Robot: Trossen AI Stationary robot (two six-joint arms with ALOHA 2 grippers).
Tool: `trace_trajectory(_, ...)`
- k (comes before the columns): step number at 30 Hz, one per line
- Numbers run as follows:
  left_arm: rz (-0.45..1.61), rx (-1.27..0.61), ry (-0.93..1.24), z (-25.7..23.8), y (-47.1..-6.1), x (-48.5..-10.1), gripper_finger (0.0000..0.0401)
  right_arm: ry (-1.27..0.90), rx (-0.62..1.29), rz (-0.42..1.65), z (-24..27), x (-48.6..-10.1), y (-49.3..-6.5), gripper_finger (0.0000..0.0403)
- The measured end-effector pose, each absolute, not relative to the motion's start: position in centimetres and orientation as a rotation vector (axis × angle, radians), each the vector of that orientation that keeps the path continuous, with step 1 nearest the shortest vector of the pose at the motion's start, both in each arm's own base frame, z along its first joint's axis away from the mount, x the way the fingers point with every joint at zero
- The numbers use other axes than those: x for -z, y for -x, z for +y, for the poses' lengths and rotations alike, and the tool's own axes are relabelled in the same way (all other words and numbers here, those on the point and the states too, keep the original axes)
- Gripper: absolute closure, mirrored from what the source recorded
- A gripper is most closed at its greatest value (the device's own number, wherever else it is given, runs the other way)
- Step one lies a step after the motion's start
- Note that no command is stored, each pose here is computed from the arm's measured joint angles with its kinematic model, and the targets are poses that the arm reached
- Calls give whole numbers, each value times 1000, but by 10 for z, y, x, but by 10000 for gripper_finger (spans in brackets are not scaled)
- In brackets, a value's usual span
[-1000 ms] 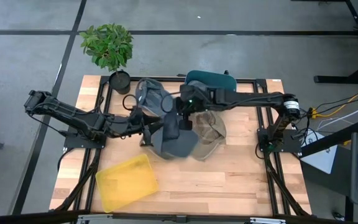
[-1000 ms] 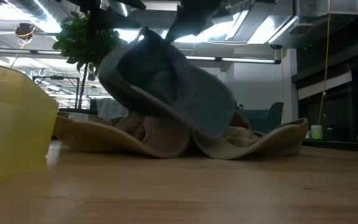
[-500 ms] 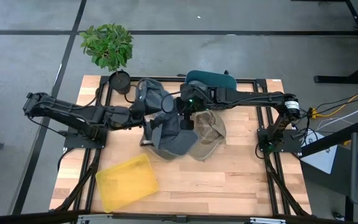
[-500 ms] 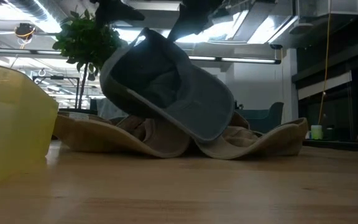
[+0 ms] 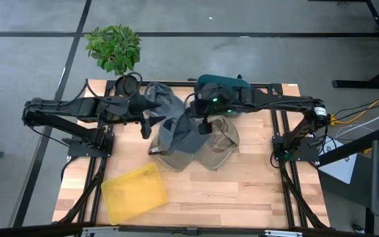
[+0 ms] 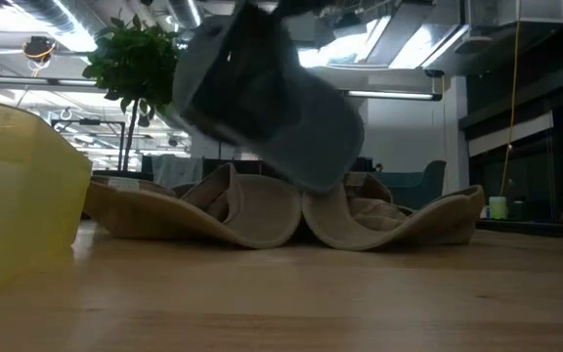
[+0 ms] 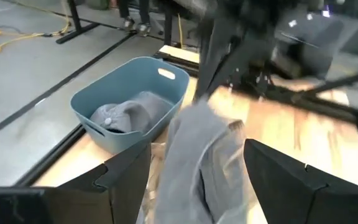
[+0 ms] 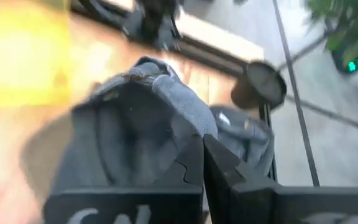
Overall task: Pick & Place hat
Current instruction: Put the bottom gray cap into the blue bin
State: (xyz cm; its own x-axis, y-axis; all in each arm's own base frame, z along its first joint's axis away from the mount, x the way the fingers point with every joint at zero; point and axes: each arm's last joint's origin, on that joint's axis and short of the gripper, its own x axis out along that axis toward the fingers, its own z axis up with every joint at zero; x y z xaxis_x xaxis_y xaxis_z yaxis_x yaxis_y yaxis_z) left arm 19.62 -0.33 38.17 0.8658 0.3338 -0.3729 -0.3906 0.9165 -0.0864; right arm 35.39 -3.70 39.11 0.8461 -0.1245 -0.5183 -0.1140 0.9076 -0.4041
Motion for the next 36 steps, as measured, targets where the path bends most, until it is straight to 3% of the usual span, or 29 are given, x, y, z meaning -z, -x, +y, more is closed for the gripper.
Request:
trace_trajectory(13,482,-296,-194,-6,-203,-381,148,319,-154,218,-44,-465,-282,403)
trace_trajectory(18,500,-232,-423,-14,-223,-375,148,246,-233,165,-49,-474,-269,403)
trace_trajectory(24,451,-305,-739,-29,-244,-378,148,128,-355,115,-54,-480,-263,403)
trace_trajectory(36,317,-361,-1048,-58,-259,-391,148,40,-292,12,-72,-493,-260,403)
